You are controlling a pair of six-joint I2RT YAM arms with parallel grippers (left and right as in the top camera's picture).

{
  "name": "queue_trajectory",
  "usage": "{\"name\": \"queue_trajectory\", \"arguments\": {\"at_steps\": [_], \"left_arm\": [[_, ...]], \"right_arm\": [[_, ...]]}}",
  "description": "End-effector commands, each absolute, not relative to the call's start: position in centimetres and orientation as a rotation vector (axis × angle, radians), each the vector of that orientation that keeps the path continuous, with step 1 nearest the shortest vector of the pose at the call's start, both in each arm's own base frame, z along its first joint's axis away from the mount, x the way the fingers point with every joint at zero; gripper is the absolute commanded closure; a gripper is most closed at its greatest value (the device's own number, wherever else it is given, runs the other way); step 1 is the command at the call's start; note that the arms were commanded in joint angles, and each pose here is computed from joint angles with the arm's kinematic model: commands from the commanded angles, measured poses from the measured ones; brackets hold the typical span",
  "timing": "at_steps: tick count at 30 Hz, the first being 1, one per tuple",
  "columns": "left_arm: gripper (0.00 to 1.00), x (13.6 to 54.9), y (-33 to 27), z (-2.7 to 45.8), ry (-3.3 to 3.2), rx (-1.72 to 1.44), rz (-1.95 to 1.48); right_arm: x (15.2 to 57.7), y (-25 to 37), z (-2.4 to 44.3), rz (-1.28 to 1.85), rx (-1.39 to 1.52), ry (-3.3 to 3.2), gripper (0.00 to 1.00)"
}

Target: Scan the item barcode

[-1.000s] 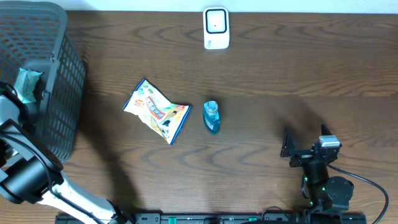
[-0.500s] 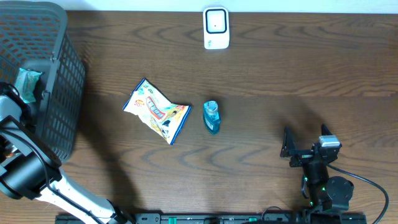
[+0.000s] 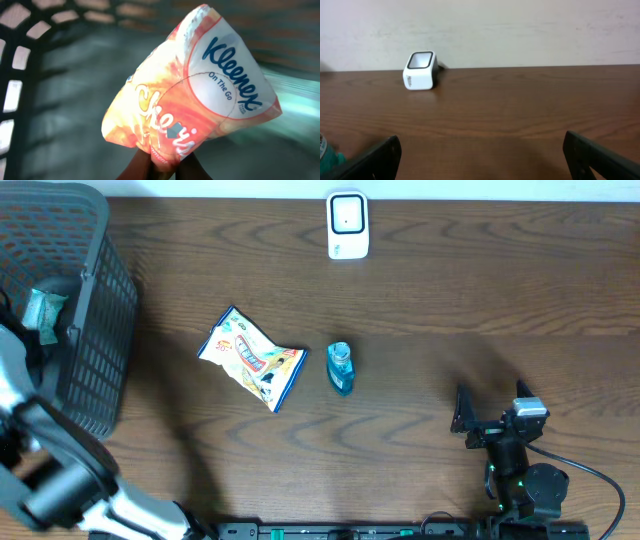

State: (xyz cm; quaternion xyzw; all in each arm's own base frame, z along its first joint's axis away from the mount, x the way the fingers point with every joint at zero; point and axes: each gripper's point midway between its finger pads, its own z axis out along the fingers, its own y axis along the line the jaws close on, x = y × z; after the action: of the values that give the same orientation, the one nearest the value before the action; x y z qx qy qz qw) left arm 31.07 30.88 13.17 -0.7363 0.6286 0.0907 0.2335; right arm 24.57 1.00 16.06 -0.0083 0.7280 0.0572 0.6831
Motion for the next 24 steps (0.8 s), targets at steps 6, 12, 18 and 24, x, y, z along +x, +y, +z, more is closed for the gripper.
{"name": "queue_trajectory", "arguments": {"at_steps": [6,12,18,24], "left_arm": [[0.93,33.2,23.9,32.5,1.526,-1.558,-0.115],[0.93,32.7,13.9,42.2,1.486,-1.196,-0.387],[0.93,34.4,0.7,43.1,1.746,-0.747,-0.540],[0.92,36.1,-14.3,37.1,2.074,-0.115,-0.552]], "right_arm": [[24.6,1.0,16.0,0.136,-0.008,1.634,0.01],[24.6,1.0,16.0,0.136,-0.008,1.634,0.01],[24.6,1.0,16.0,0.136,-0.008,1.634,0.01],[24.6,1.0,16.0,0.136,-0.008,1.634,0.01]]}}
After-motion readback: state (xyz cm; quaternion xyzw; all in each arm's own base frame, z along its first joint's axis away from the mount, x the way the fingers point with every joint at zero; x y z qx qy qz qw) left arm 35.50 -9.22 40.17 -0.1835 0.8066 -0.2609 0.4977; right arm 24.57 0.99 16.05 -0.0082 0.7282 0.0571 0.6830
